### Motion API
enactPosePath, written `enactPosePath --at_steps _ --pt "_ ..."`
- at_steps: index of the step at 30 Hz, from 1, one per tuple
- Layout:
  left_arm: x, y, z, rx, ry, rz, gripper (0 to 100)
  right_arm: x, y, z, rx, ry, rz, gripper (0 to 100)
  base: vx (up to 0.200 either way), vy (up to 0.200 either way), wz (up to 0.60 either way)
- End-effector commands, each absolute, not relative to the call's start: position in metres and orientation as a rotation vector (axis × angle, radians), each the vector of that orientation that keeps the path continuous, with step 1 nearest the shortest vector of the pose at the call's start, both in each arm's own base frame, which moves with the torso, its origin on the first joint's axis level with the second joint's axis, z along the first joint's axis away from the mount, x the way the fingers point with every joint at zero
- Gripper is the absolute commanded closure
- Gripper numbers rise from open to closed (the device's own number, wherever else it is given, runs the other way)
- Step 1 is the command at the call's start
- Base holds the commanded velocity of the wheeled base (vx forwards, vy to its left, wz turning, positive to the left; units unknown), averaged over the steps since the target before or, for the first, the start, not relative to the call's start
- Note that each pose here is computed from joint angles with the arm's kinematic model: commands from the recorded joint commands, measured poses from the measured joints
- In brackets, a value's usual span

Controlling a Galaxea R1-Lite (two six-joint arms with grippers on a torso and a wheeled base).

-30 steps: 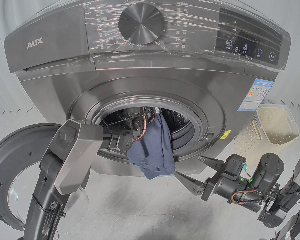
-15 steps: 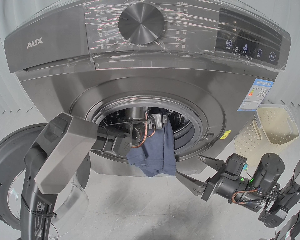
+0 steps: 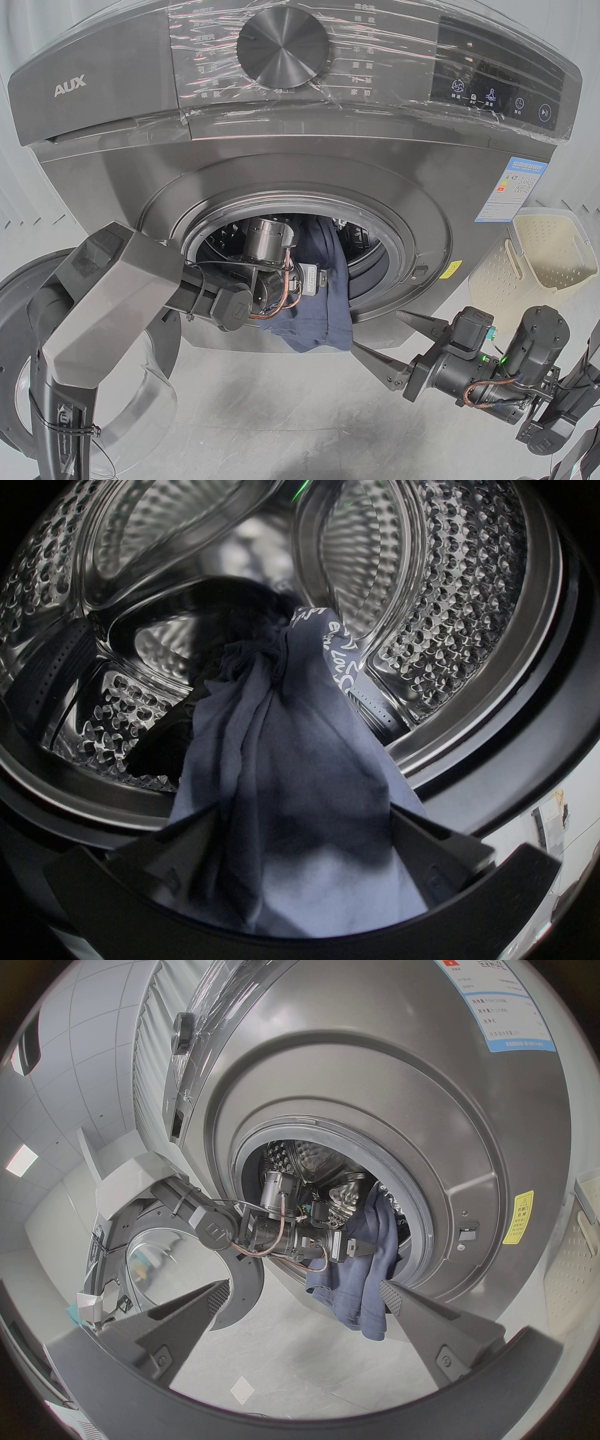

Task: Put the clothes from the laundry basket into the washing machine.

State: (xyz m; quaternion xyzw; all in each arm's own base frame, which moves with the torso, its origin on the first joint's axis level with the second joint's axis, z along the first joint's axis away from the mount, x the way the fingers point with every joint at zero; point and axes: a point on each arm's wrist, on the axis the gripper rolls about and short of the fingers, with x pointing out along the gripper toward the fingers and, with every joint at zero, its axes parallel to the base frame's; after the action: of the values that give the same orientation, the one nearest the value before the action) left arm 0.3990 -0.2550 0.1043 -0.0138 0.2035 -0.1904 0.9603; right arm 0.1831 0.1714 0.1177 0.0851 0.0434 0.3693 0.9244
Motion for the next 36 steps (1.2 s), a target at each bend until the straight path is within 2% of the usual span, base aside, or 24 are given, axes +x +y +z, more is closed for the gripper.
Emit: enactPosePath --at_steps 1,7,12,14,19,22,23,27,32,36 --pt "0.412 -0.26 0.088 -0.039 0.412 -0.397 100 0.183 0.172 0.118 0.175 0.089 0.76 0 0.0 0.0 0.0" --pt "0.419 -0.267 0.09 -0.061 0.383 -0.413 100 0.183 0.172 0.118 0.177 0.088 0.759 0 0.0 0.0 0.0" --pt "0.439 -0.271 0.117 -0.187 0.239 -0.392 100 0.183 0.172 0.118 0.175 0.087 0.759 0 0.0 0.0 0.0" --pt "0.451 -0.267 0.134 -0.254 0.141 -0.355 100 0.183 0.172 0.118 0.176 0.086 0.759 0 0.0 0.0 0.0" --pt "0.47 -0.257 0.156 -0.311 -0.009 -0.294 100 0.183 0.171 0.119 0.178 0.085 0.76 0 0.0 0.0 0.0" --pt "0.469 -0.256 0.158 -0.311 -0.011 -0.288 100 0.183 0.171 0.119 0.178 0.083 0.759 0 0.0 0.0 0.0" --pt "0.469 -0.257 0.157 -0.312 -0.008 -0.289 0 0.183 0.171 0.119 0.178 0.083 0.76 0 0.0 0.0 0.0" --pt "0.457 -0.26 0.15 -0.282 0.063 -0.299 0 0.183 0.171 0.119 0.178 0.083 0.76 0 0.0 0.0 0.0" --pt "0.435 -0.274 0.128 -0.239 0.169 -0.384 0 0.183 0.171 0.119 0.178 0.085 0.76 0 0.0 0.0 0.0" --pt "0.429 -0.28 0.122 -0.229 0.183 -0.404 0 0.183 0.171 0.119 0.177 0.086 0.76 0 0.0 0.0 0.0"
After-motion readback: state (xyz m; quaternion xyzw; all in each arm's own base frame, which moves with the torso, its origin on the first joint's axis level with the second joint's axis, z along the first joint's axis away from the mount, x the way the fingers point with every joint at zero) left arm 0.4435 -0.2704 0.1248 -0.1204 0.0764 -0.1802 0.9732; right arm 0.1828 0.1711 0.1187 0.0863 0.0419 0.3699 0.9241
